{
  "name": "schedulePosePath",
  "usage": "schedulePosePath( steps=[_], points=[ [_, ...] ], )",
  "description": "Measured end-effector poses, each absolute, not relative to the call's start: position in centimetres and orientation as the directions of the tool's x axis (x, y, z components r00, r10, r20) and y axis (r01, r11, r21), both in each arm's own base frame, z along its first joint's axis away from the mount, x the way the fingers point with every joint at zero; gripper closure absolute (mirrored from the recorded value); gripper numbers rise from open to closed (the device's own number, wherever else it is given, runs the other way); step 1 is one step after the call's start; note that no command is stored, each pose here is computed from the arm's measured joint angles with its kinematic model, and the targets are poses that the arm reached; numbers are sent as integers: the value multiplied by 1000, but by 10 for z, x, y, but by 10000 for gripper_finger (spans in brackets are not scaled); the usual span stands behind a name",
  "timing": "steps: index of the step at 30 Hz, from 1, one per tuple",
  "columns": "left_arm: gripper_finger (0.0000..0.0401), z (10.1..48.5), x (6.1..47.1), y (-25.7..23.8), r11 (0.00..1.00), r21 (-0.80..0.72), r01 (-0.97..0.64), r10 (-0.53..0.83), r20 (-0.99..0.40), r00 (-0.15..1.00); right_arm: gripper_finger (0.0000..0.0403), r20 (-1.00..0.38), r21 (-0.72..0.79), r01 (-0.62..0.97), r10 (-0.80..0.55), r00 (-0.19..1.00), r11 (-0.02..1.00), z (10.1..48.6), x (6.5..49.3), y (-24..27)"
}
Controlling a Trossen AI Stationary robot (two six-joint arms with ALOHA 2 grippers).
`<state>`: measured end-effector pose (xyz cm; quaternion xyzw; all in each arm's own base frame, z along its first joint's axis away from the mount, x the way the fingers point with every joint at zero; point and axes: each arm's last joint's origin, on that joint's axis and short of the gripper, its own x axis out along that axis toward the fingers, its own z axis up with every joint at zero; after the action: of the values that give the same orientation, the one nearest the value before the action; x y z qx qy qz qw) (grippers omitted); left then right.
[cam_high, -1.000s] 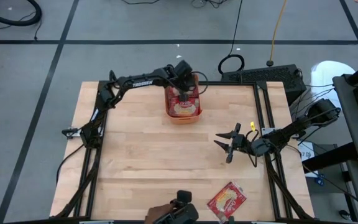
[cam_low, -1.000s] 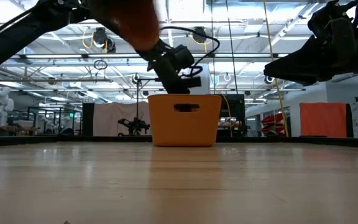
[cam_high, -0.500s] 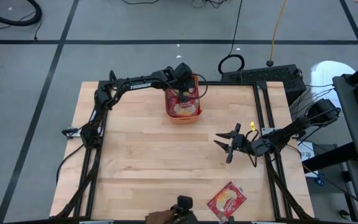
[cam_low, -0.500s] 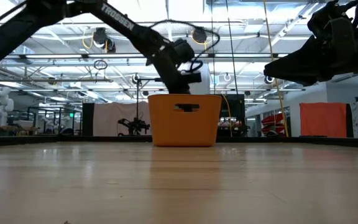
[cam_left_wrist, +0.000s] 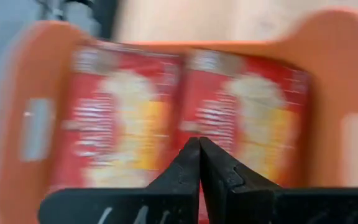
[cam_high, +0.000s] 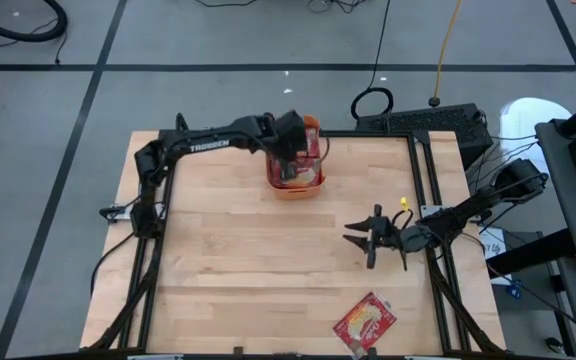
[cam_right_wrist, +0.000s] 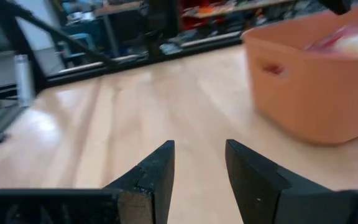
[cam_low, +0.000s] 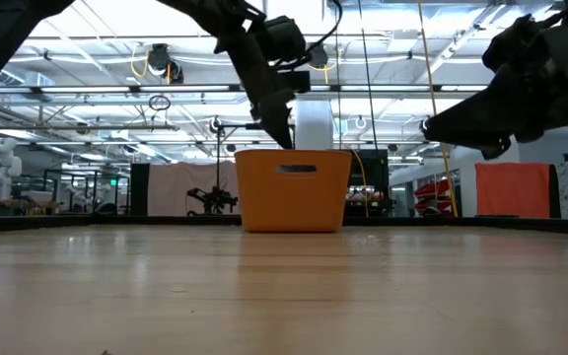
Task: Sort popcorn bags into baskets
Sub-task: Adjust orange bin on the table
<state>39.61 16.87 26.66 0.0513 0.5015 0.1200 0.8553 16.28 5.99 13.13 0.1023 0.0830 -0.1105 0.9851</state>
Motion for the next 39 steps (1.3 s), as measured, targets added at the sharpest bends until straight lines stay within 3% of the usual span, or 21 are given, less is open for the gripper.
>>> schedulePosePath(
  steps=[8, 16, 20, 25, 29, 34, 39],
  points=[
    [394, 236, 410, 81, 991, 136, 4, 121, -897, 425, 259, -248, 360, -2, 97, 964, 933, 132, 166, 74],
    [389, 216, 422, -9, 986, 134, 96, 64, -849, 525, 259, -588, 396, 26, 232, 775, 918, 155, 181, 118],
    [396, 218, 424, -37, 953, 280, 115, 168, -805, 569, 259, -653, 391, 40, 246, 717, 920, 174, 179, 138],
    [389, 228, 418, -29, 917, 398, 33, 316, -773, 550, 259, -622, 407, 65, 224, 751, 911, 185, 177, 147],
    [387, 256, 398, -33, 927, 374, -25, 327, -774, 542, 259, -599, 375, 78, 177, 780, 924, 185, 176, 150],
    [395, 291, 367, -77, 942, 330, 65, 216, -742, 635, 259, -538, 294, 81, 95, 838, 952, 179, 183, 149],
    [392, 270, 340, -116, 954, 264, 141, 101, -730, 676, 268, -379, 203, 60, 23, 925, 977, 165, 212, 142]
  ],
)
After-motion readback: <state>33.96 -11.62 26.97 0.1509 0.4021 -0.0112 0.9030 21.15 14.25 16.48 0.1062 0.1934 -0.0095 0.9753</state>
